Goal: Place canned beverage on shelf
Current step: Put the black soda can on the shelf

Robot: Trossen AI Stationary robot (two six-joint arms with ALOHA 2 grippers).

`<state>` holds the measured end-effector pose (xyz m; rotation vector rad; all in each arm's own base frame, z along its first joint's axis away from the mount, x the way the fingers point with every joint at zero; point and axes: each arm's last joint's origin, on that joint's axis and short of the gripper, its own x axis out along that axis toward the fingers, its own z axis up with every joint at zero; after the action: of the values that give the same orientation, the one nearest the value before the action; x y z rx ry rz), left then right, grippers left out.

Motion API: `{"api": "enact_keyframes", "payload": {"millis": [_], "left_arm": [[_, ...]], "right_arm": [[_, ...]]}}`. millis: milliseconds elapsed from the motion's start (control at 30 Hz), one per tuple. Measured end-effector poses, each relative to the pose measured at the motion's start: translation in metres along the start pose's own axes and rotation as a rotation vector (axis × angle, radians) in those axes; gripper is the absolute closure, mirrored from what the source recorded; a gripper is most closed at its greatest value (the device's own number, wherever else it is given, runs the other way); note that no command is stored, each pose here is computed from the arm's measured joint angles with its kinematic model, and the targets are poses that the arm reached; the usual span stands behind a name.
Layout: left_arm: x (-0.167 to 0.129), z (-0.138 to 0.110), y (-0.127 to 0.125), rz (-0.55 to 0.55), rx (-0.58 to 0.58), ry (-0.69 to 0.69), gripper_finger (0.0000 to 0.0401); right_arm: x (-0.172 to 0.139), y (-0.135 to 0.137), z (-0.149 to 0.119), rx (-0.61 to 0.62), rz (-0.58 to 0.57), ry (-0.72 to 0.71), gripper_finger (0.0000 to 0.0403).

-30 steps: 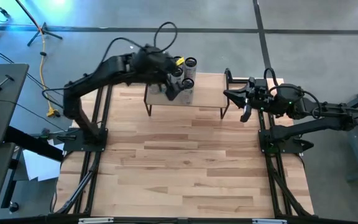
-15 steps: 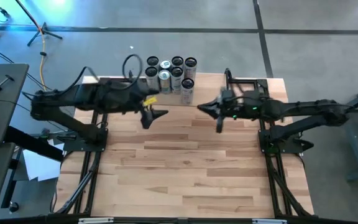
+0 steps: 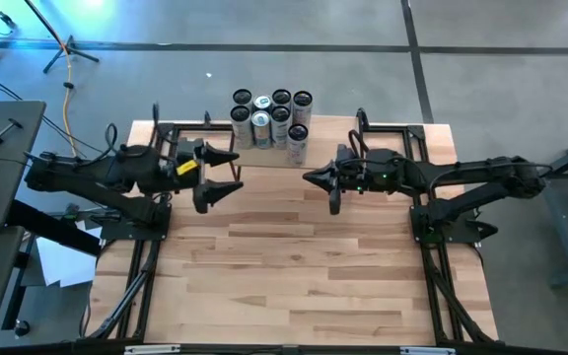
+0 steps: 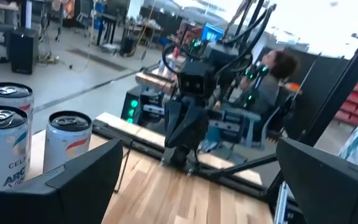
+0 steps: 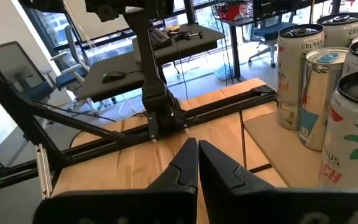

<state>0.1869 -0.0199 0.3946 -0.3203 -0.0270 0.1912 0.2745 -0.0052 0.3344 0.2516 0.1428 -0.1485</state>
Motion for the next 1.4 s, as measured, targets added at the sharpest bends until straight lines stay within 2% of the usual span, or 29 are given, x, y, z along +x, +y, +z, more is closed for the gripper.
{"api": "enact_keyframes", "payload": {"millis": [100, 300, 533, 733, 1100, 1267, 1400], "left_arm": [[-0.008, 0.001, 0.003, -0.009, -0.011, -0.028, 0.0009], [-0.012, 0.004, 0.003, -0.014, 0.000, -0.045, 0.0009], [-0.012, 0.004, 0.003, -0.014, 0.027, -0.045, 0.0009], [-0.012, 0.004, 0.003, -0.013, 0.027, -0.046, 0.0009], [-0.006, 0.000, 0.003, -0.006, 0.036, -0.025, 0.0009], [-0.001, -0.004, 0.003, 0.030, 0.043, -0.012, 0.0009], [0.000, -0.003, 0.002, 0.021, -0.050, -0.027, 0.0009]], "right_arm": [[0.007, 0.000, -0.005, -0.003, -0.006, 0.020, 0.0403], [0.038, -0.004, -0.031, -0.020, -0.036, 0.106, 0.0403], [0.059, -0.010, -0.048, -0.032, -0.189, 0.095, 0.0403], [0.061, -0.022, -0.048, -0.071, -0.309, 0.076, 0.0403], [0.061, -0.043, -0.044, -0.100, -0.368, 0.087, 0.0403], [0.061, -0.053, -0.041, -0.094, -0.391, 0.083, 0.0403], [0.061, -0.058, -0.040, -0.091, -0.402, 0.081, 0.0403]]}}
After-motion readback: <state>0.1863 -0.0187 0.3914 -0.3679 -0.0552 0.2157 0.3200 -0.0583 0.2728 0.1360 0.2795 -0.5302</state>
